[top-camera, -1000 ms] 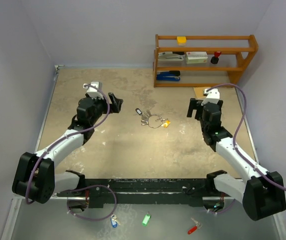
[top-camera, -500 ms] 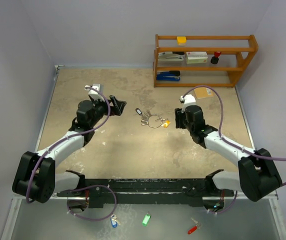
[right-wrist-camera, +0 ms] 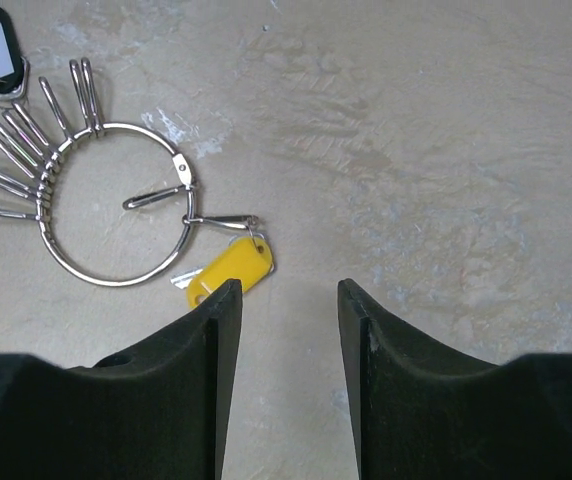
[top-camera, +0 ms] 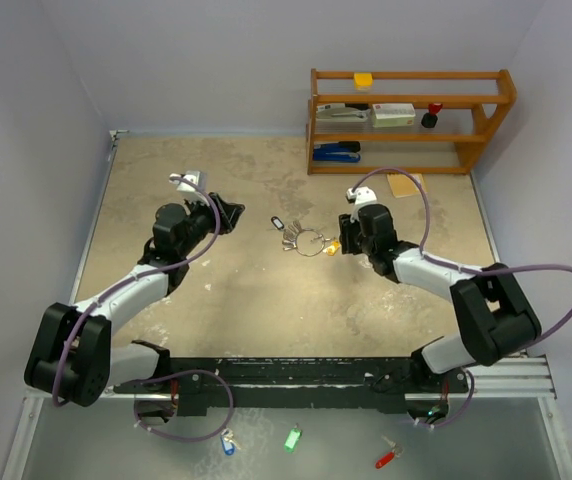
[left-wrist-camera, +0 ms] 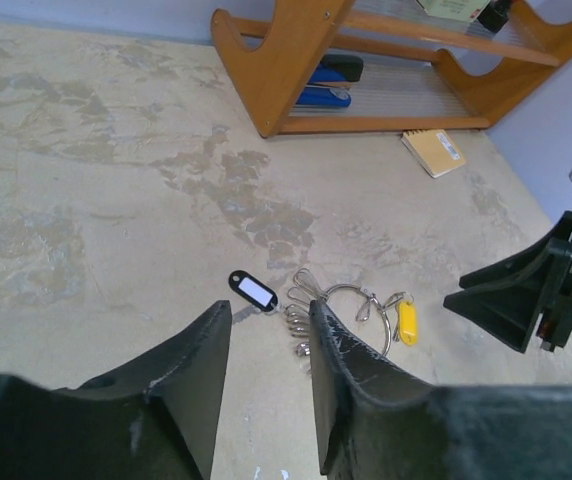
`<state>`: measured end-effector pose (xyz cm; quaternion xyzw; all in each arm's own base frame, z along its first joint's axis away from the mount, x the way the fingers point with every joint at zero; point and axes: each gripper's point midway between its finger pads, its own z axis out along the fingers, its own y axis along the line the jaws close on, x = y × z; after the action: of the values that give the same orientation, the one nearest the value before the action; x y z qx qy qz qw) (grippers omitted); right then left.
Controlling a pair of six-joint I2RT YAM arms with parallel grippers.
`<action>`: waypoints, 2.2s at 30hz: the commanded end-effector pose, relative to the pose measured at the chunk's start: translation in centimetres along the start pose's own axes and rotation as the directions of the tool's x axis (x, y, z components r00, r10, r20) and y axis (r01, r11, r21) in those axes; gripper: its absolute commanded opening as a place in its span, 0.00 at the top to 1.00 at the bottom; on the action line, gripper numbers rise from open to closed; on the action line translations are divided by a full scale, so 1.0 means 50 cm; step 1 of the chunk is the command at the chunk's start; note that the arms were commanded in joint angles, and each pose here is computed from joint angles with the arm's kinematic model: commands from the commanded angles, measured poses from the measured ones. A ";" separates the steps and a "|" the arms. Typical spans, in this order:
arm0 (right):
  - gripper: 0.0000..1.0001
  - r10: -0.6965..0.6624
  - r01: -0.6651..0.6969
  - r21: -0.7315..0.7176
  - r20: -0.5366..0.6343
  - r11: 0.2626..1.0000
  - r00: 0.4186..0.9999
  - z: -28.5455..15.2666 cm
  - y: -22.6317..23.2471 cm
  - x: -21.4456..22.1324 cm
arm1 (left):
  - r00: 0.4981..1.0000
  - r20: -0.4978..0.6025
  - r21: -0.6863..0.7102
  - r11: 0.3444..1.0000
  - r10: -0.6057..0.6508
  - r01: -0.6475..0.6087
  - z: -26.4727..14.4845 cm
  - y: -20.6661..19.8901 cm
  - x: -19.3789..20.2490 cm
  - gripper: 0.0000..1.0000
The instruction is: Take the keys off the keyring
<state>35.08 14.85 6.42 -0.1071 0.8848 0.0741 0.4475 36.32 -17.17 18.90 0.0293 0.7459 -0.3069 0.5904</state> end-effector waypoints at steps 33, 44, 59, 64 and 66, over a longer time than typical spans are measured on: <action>0.73 -0.003 0.002 -0.066 -0.014 0.998 1.000 0.089 0.047 -0.016 | 0.999 0.016 -0.039 0.999 -0.029 0.030 0.019 0.005 -0.021 0.75; 0.77 -0.027 0.026 -0.060 -0.009 0.998 1.000 0.107 0.047 -0.024 | 0.999 0.018 -0.038 0.999 -0.033 0.034 0.021 0.005 -0.022 0.76; 1.00 -0.066 0.067 -0.087 0.011 0.994 0.998 0.101 0.055 -0.046 | 0.999 0.012 -0.039 0.998 -0.042 0.042 0.022 0.007 -0.018 0.76; 1.00 -0.081 0.086 -0.107 0.046 0.991 0.996 0.078 0.066 -0.073 | 0.999 0.013 -0.035 0.998 -0.043 0.043 0.023 0.004 -0.018 0.76; 1.00 -0.092 0.099 -0.103 0.072 0.990 0.993 0.062 0.070 -0.092 | 0.999 0.013 -0.038 0.998 -0.047 0.047 0.022 0.005 -0.018 0.77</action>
<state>38.28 18.24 3.39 -0.1557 0.8889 0.0900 0.4214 36.73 -16.70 16.66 0.0011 0.7738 -0.2920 0.5621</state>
